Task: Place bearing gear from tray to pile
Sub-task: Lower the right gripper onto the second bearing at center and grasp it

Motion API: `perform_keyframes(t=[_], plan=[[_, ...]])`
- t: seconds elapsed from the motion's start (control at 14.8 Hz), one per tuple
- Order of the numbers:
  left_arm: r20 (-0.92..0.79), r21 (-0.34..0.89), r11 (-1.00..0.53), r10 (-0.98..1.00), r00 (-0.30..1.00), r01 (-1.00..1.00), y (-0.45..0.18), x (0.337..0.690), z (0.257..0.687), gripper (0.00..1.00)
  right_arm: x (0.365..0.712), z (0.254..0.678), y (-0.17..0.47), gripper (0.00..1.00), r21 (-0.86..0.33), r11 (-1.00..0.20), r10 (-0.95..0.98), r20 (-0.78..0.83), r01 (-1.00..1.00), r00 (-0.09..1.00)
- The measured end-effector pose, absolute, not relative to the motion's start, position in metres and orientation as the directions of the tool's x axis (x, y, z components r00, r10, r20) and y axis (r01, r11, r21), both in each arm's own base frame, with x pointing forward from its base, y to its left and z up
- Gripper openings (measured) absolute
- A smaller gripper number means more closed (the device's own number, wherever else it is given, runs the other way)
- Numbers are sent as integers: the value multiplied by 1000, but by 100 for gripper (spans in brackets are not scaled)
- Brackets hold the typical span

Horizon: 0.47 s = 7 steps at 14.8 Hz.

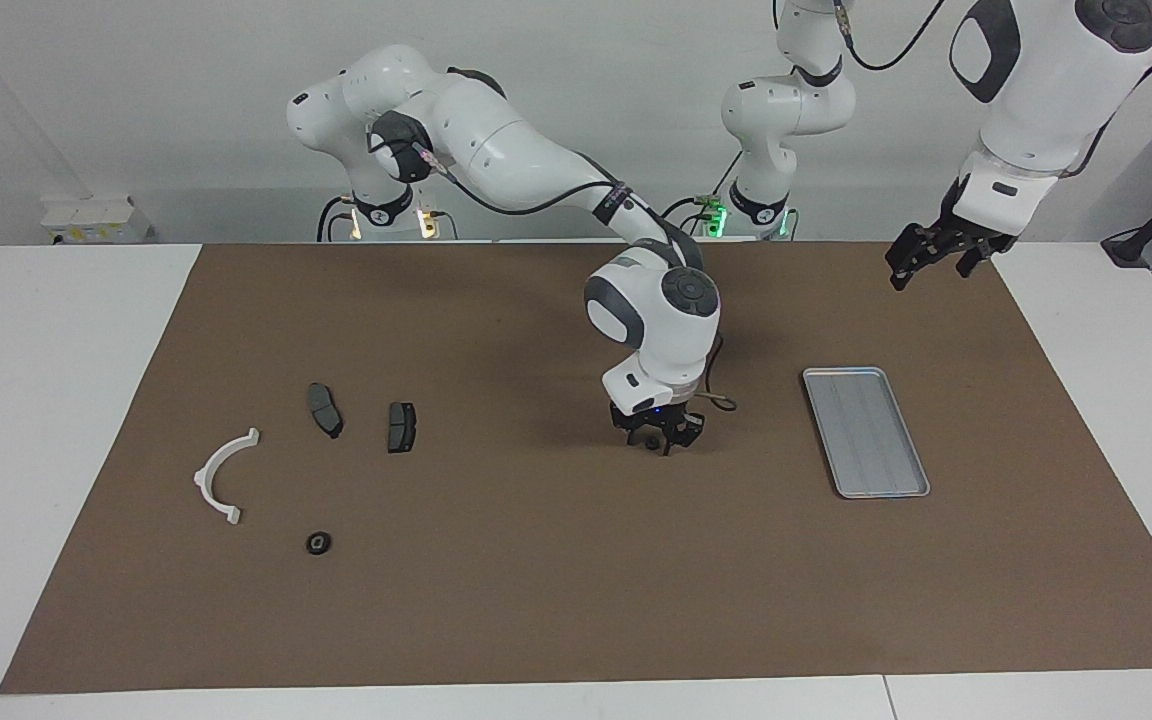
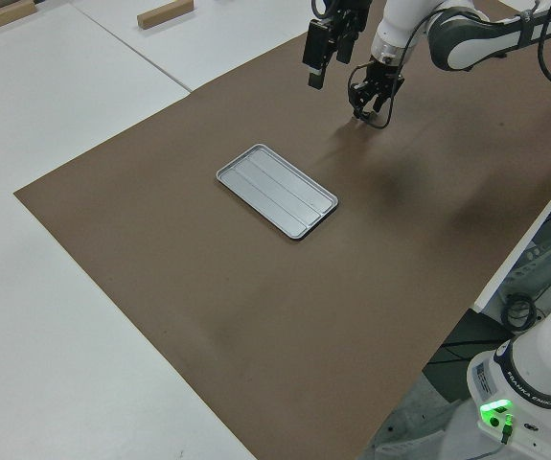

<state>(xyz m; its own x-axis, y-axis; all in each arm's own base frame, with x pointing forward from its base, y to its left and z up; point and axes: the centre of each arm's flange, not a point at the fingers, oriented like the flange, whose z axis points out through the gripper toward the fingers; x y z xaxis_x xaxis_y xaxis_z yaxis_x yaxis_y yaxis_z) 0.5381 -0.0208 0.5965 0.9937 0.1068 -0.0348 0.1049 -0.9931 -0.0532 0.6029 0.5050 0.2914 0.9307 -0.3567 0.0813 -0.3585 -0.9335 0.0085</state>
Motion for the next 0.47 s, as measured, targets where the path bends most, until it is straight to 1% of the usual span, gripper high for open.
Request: perform_keyframes(t=[0.07,0.47], plan=[[-35,-53,-993,107,994,105,-21,538,596,100,603,291,505,60,8,-933,-357,81,-359,931],[-35,-53,-993,104,994,102,-23,538,596,100,602,291,506,60,7,-934,-356,79,-358,931]])
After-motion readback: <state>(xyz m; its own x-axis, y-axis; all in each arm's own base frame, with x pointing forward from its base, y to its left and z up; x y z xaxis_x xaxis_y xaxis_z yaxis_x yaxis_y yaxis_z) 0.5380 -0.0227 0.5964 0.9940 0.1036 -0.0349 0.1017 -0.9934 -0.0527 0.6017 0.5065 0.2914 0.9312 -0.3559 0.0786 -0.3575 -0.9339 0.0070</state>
